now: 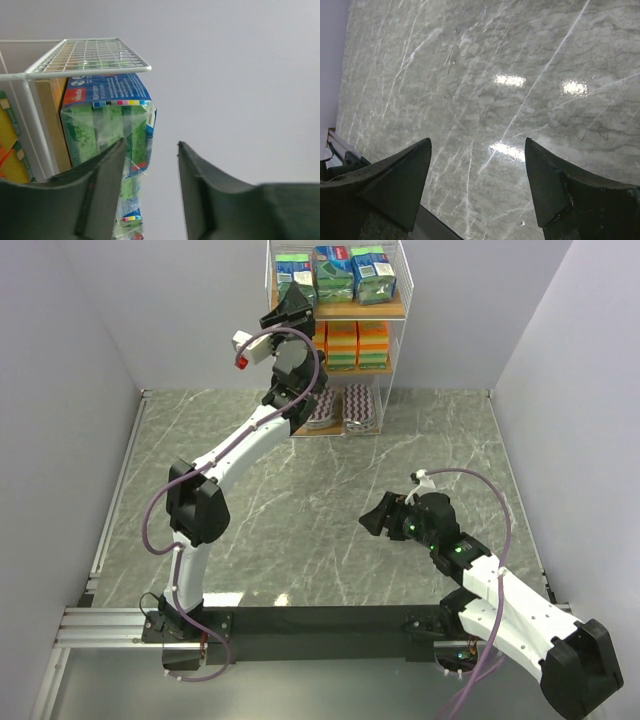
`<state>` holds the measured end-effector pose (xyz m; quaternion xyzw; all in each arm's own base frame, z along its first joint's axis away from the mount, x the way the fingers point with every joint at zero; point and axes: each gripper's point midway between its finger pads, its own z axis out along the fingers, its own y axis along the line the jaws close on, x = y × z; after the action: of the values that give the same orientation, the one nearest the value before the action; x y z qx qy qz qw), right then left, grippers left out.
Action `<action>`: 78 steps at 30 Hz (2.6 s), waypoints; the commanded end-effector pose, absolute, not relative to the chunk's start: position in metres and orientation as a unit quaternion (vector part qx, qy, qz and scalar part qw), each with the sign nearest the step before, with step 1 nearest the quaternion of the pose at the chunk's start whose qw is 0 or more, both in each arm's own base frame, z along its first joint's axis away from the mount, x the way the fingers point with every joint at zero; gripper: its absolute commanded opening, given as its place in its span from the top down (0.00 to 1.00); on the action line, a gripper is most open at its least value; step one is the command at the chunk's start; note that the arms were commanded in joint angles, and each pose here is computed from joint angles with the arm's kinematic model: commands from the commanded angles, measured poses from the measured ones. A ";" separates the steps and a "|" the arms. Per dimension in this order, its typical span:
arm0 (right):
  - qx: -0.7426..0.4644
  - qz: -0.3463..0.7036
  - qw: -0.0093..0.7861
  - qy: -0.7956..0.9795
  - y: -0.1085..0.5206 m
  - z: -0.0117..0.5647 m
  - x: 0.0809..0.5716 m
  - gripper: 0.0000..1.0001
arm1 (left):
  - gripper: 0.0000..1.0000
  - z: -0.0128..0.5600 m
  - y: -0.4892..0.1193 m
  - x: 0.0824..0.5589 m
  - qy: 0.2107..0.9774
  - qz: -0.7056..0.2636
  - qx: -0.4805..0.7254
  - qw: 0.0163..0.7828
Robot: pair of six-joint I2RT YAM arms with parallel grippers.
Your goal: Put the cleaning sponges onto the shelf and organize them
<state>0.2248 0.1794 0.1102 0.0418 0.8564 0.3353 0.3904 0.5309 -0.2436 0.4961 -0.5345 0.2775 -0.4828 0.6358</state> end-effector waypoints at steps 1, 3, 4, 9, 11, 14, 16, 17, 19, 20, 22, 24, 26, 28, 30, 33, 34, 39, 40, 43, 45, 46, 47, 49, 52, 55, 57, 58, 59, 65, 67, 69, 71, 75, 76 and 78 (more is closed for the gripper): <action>0.037 0.336 0.397 0.853 0.177 0.111 0.225 0.18 | 0.46 0.529 -0.237 0.518 0.242 -0.517 -0.520 0.635; 0.037 0.336 0.396 0.854 0.177 0.110 0.225 0.18 | 0.45 0.532 -0.238 0.518 0.244 -0.518 -0.512 0.640; 0.036 0.336 0.397 0.853 0.177 0.110 0.225 0.18 | 0.45 0.535 -0.237 0.516 0.243 -0.519 -0.509 0.642; 0.038 0.336 0.394 0.855 0.176 0.109 0.225 0.18 | 0.42 0.546 -0.238 0.513 0.238 -0.531 -0.487 0.651; 0.038 0.336 0.394 0.855 0.176 0.109 0.225 0.18 | 0.42 0.545 -0.234 0.517 0.242 -0.529 -0.487 0.651; 0.038 0.335 0.396 0.854 0.175 0.109 0.224 0.18 | 0.43 0.545 -0.231 0.522 0.250 -0.528 -0.484 0.651; 0.040 0.335 0.397 0.854 0.175 0.110 0.225 0.18 | 0.43 0.543 -0.230 0.526 0.254 -0.531 -0.484 0.647; 0.039 0.335 0.398 0.853 0.175 0.110 0.225 0.18 | 0.43 0.540 -0.229 0.530 0.259 -0.527 -0.486 0.648; 0.040 0.335 0.397 0.854 0.175 0.110 0.226 0.18 | 0.43 0.536 -0.227 0.532 0.255 -0.526 -0.488 0.648; 0.039 0.335 0.396 0.854 0.175 0.110 0.226 0.18 | 0.43 0.536 -0.226 0.533 0.254 -0.527 -0.485 0.650; 0.041 0.335 0.397 0.854 0.175 0.109 0.226 0.18 | 0.43 0.537 -0.228 0.537 0.260 -0.533 -0.477 0.649; 0.042 0.336 0.395 0.854 0.175 0.108 0.226 0.18 | 0.43 0.533 -0.231 0.545 0.273 -0.535 -0.471 0.645; 0.042 0.335 0.393 0.856 0.175 0.106 0.225 0.18 | 0.43 0.533 -0.231 0.547 0.270 -0.543 -0.468 0.642; 0.042 0.334 0.392 0.856 0.174 0.106 0.225 0.18 | 0.43 0.530 -0.233 0.551 0.272 -0.548 -0.466 0.640; 0.042 0.333 0.393 0.856 0.174 0.105 0.225 0.18 | 0.43 0.530 -0.237 0.552 0.278 -0.555 -0.456 0.637; 0.043 0.333 0.393 0.856 0.174 0.104 0.224 0.18 | 0.43 0.537 -0.240 0.546 0.275 -0.569 -0.442 0.637; 0.043 0.333 0.392 0.856 0.174 0.103 0.224 0.18 | 0.44 0.538 -0.241 0.544 0.276 -0.571 -0.439 0.637; 0.045 0.333 0.392 0.856 0.173 0.102 0.225 0.18 | 0.39 0.569 -0.235 0.507 0.253 -0.590 -0.407 0.650; 0.045 0.332 0.389 0.858 0.173 0.100 0.225 0.18 | 0.36 0.575 -0.235 0.500 0.253 -0.584 -0.397 0.661; 0.046 0.332 0.389 0.858 0.174 0.101 0.226 0.18 | 0.22 0.591 -0.231 0.476 0.240 -0.596 -0.379 0.666; 0.046 0.332 0.389 0.858 0.174 0.101 0.226 0.18 | 0.01 0.598 -0.227 0.457 0.241 -0.608 -0.361 0.665; 0.047 0.332 0.389 0.858 0.174 0.102 0.226 0.18 | 0.01 0.598 -0.227 0.451 0.247 -0.609 -0.353 0.666; 0.047 0.331 0.392 0.857 0.173 0.103 0.226 0.18 | 0.01 0.600 -0.233 0.440 0.257 -0.618 -0.337 0.662; 0.048 0.331 0.395 0.856 0.172 0.106 0.227 0.18 | 0.01 0.595 -0.229 0.415 0.280 -0.619 -0.322 0.659; 0.045 0.330 0.404 0.852 0.171 0.113 0.228 0.17 | 0.00 0.576 -0.233 0.380 0.333 -0.616 -0.280 0.657; 0.044 0.327 0.418 0.846 0.169 0.122 0.231 0.14 | 0.01 0.537 -0.243 0.357 0.433 -0.589 -0.228 0.643; 0.048 0.323 0.431 0.841 0.166 0.127 0.234 0.12 | 0.01 0.513 -0.244 0.338 0.486 -0.566 -0.187 0.639; 0.050 0.324 0.442 0.835 0.165 0.133 0.236 0.09 | 0.01 0.497 -0.243 0.336 0.514 -0.538 -0.172 0.646; 0.052 0.323 0.450 0.831 0.163 0.137 0.237 0.08 | 0.01 0.451 -0.246 0.337 0.571 -0.502 -0.167 0.627; 0.072 0.306 0.506 0.803 0.148 0.152 0.247 0.00 | 0.01 0.364 -0.239 0.289 0.678 -0.425 -0.030 0.599; 0.083 0.307 0.516 0.795 0.144 0.156 0.247 0.00 | 0.01 0.333 -0.231 0.281 0.719 -0.395 -0.024 0.571; 0.101 0.304 0.527 0.787 0.139 0.159 0.248 0.00 | 0.01 0.307 -0.222 0.274 0.751 -0.365 -0.024 0.550; 0.120 0.301 0.540 0.777 0.131 0.160 0.247 0.00 | 0.00 0.291 -0.215 0.269 0.765 -0.347 -0.016 0.543; 0.154 0.291 0.555 0.764 0.117 0.155 0.244 0.00 | 0.01 0.286 -0.200 0.255 0.760 -0.339 -0.010 0.554; 0.158 0.293 0.561 0.758 0.115 0.159 0.243 0.00 | 0.00 0.288 -0.198 0.253 0.754 -0.341 -0.009 0.562; 0.168 0.282 0.562 0.759 0.108 0.157 0.239 0.00 | 0.01 0.298 -0.193 0.247 0.739 -0.353 -0.012 0.574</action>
<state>0.2364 0.1247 0.1508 0.1312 0.7741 0.3020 0.5407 0.2570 -0.1996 0.2805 -0.0305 0.7610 -0.3436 0.5495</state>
